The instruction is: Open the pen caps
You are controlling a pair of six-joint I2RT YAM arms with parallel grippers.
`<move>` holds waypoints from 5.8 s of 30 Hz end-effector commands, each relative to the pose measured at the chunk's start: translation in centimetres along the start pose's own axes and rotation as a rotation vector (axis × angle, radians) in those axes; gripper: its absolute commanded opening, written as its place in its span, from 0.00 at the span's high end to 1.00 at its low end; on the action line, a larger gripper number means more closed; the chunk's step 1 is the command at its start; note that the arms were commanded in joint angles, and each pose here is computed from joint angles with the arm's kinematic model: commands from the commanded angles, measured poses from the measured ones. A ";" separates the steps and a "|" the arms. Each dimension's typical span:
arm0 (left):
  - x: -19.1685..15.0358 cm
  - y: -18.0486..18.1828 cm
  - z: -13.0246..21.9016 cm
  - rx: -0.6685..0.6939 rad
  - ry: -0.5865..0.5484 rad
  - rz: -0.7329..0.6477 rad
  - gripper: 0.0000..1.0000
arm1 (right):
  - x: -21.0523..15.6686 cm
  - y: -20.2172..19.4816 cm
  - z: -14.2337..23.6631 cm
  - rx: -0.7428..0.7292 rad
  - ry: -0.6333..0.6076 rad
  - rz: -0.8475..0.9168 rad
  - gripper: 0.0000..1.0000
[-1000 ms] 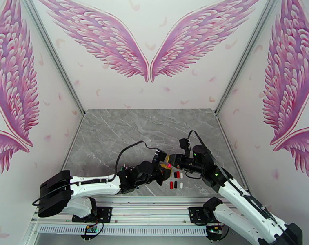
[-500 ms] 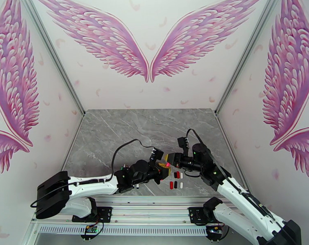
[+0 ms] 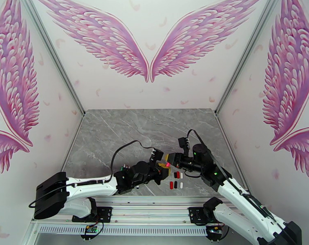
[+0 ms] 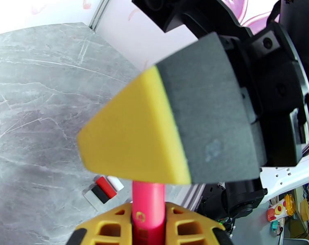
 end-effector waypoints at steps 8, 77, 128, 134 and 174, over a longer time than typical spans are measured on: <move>-5.2 2.3 1.1 0.106 0.217 -0.038 0.95 | 5.4 -1.7 2.1 -0.215 -0.271 0.025 0.91; -2.0 3.7 4.7 0.069 0.150 0.124 0.95 | -11.6 -14.2 2.9 -0.878 0.524 -0.009 0.84; -2.8 4.1 4.6 0.067 0.179 0.132 0.95 | -11.7 -13.6 2.7 -0.868 0.469 -0.058 0.86; -2.6 3.8 4.8 0.057 0.170 0.123 0.95 | -11.6 -14.0 2.8 -0.919 0.494 -0.061 0.86; -3.1 4.8 5.6 0.057 0.154 0.104 0.95 | -13.4 -12.9 -1.0 -0.740 0.566 -0.135 0.90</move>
Point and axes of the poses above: each hand's point on the last joint's axis, 136 mm out from that joint toward the fingers, its own z axis back along the fingers, its own y axis along the line the jaws close on, x = y × z, the point moved 4 cm from there along z, back along the fingers, and after that the axes turned 13 degrees about z, right-handed, at the moved point
